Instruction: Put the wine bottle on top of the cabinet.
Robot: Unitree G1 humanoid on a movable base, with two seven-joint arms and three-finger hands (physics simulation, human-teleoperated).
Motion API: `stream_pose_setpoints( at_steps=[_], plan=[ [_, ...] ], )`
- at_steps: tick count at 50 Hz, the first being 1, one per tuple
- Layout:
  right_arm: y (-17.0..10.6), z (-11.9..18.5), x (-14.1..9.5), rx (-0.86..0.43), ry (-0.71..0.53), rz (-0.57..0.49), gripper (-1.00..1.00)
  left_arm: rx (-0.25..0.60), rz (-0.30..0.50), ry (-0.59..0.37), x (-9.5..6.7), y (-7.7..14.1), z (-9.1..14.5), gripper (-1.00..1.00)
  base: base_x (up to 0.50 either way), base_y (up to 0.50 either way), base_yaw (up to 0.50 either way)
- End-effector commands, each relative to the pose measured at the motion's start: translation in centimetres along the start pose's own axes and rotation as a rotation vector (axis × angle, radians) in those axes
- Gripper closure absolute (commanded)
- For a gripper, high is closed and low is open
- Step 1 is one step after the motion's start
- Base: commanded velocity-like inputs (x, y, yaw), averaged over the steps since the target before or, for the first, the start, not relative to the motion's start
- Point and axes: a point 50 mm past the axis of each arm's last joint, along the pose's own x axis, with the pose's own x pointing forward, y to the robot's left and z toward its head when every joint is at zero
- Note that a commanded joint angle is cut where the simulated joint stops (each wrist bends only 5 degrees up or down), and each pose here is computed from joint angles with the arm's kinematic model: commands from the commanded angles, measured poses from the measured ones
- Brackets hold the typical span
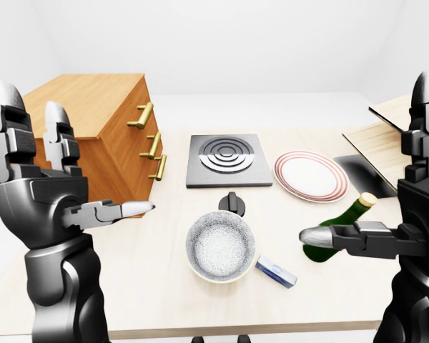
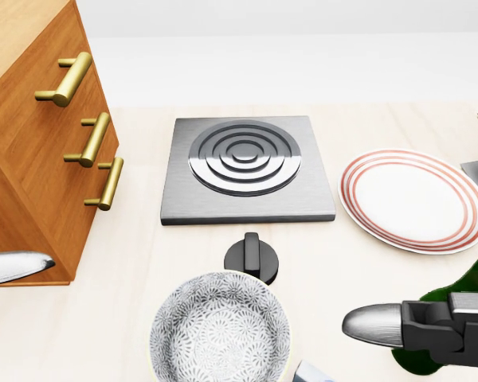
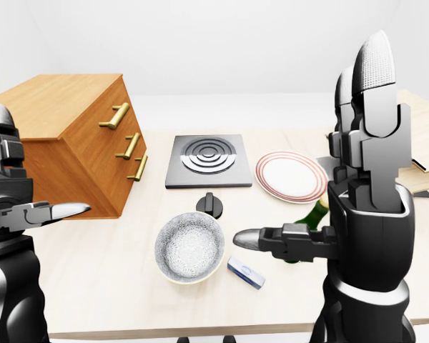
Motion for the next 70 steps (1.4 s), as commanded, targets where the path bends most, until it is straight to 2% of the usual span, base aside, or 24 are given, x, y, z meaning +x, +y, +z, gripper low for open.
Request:
stream_pose_setpoints(
  at_steps=[1, 4, 6, 9, 13, 16, 22, 28, 41, 58, 70],
  plan=[
    [-1.9, -1.0, -1.6, -0.072, 0.115, 0.001, -1.0, -0.009, 0.014, 0.056, -0.2, -0.4, -1.3, -1.0, 0.0, 0.0, 0.0],
    [-3.0, -1.3, -2.8, -0.036, 0.171, -0.029, -1.0, -0.009, 0.015, 0.056, -0.2, -0.4, -1.3, -1.0, 0.0, 0.0, 0.0],
    [-3.9, -1.3, -3.5, 0.036, 0.207, -0.067, -1.0, -0.01, 0.016, 0.05, -0.1, -0.3, -1.2, -1.0, 0.0, 0.0, 0.0],
    [-5.3, -1.4, -4.3, 0.129, 0.329, -0.122, -1.0, -0.007, 0.016, 0.061, -0.3, -0.3, -1.4, -1.0, 0.0, 0.0, 0.0],
    [-6.2, -1.5, -5.6, 0.119, 0.457, -0.146, -1.0, -0.004, 0.017, 0.084, -0.5, -0.2, -1.8, -1.0, 0.0, 0.0, 0.0],
    [-6.5, -1.5, -6.6, 0.095, 0.494, -0.16, -1.0, -0.002, 0.016, 0.093, -0.4, -0.3, -2.1, -1.0, 0.0, 0.0, 0.0],
    [-7.4, -1.1, -7.8, 0.065, 0.518, -0.19, -1.0, 0.0, 0.017, 0.102, -0.6, -0.2, -2.2, -1.0, 0.0, 0.0, 0.0],
    [-7.0, -1.2, -8.8, 0.045, 0.526, -0.195, -1.0, 0.002, 0.013, 0.129, -0.8, -0.2, -2.8, -1.0, 0.0, 0.0, 0.0],
    [-6.6, -1.4, -8.9, -0.06, 0.467, -0.182, -1.0, 0.004, 0.019, 0.114, -0.6, -0.1, -2.5, -1.0, 0.0, 0.0, 0.0],
    [-7.5, -6.6, -12.8, 0.065, 0.692, -0.277, -1.0, 0.001, 0.015, 0.157, -1.1, -0.1, -3.3, -1.0, 0.0, 0.0, 0.0],
    [-7.0, -8.0, -13.5, 0.106, 0.746, -0.287, -1.0, 0.004, 0.013, 0.155, -1.1, -0.2, -3.3, -1.0, 0.0, 0.0, 0.0]
  ],
)
